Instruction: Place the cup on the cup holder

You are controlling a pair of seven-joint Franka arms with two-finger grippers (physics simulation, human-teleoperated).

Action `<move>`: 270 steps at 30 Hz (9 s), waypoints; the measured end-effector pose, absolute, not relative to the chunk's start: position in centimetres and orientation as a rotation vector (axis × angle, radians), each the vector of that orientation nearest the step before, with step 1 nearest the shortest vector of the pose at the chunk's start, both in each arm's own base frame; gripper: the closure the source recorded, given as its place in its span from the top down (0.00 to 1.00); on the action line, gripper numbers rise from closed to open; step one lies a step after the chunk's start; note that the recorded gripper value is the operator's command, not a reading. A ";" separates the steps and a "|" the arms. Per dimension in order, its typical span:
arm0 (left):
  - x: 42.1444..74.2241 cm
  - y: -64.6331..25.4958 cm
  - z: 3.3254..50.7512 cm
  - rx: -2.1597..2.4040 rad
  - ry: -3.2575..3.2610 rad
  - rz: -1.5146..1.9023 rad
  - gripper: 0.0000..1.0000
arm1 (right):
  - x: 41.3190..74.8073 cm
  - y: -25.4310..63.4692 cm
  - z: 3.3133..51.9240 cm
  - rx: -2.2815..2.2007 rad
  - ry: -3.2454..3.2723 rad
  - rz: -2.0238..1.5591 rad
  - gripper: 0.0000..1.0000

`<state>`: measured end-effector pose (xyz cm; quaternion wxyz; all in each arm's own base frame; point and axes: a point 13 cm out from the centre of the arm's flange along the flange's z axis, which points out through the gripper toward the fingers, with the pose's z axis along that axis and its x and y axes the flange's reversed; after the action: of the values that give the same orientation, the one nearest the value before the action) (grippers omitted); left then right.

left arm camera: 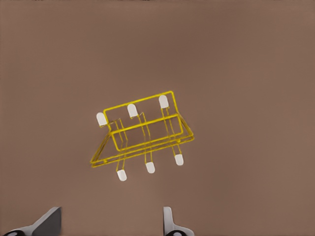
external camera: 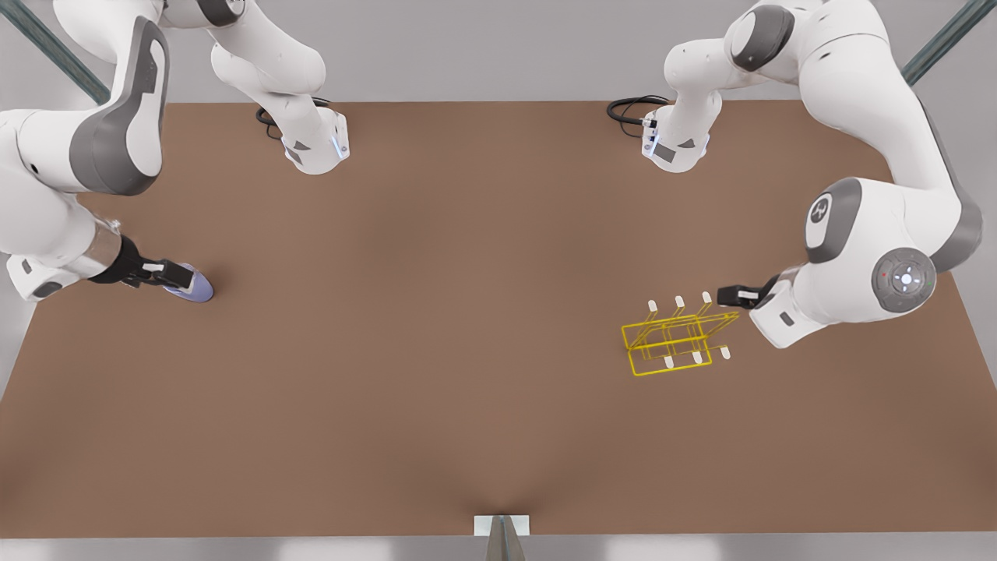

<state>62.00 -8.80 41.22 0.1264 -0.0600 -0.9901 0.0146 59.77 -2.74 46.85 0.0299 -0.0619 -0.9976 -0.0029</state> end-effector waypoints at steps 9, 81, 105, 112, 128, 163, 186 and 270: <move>62.4 -8.9 40.7 -0.150 -2.895 0.039 1.00 | 62.1 -3.0 39.2 -0.189 -2.999 -0.015 1.00; 60.2 -10.4 38.7 -0.103 -2.805 -0.007 1.00 | 46.2 -14.3 16.1 0.022 -3.134 0.132 1.00; 57.2 -21.8 44.5 -0.434 -2.890 0.014 1.00 | 43.0 -19.9 14.4 0.010 -3.078 0.174 1.00; 57.1 -21.6 44.4 -0.448 -2.881 0.013 1.00 | 44.7 -17.6 14.4 0.120 -3.101 0.181 1.00; 57.2 -22.6 44.3 -0.505 -2.888 0.015 1.00 | 44.3 -18.6 13.8 0.139 -3.096 0.176 1.00; 61.1 -16.6 45.7 -0.246 -3.026 -0.078 1.00 | 43.9 -19.5 9.7 0.197 -3.095 0.042 0.21; 61.2 -16.7 45.6 -0.230 -3.027 -0.080 1.00 | 62.2 23.5 23.2 0.694 -3.115 -0.144 0.21; 59.1 -46.2 12.1 2.056 -2.374 -0.046 1.00 | 57.6 0.5 27.7 -0.230 -3.328 -0.074 1.00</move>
<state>59.05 -46.22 12.10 0.0001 0.6546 -0.7558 -0.0146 57.55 0.55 27.69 -0.0972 -0.0687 -0.9926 -0.0222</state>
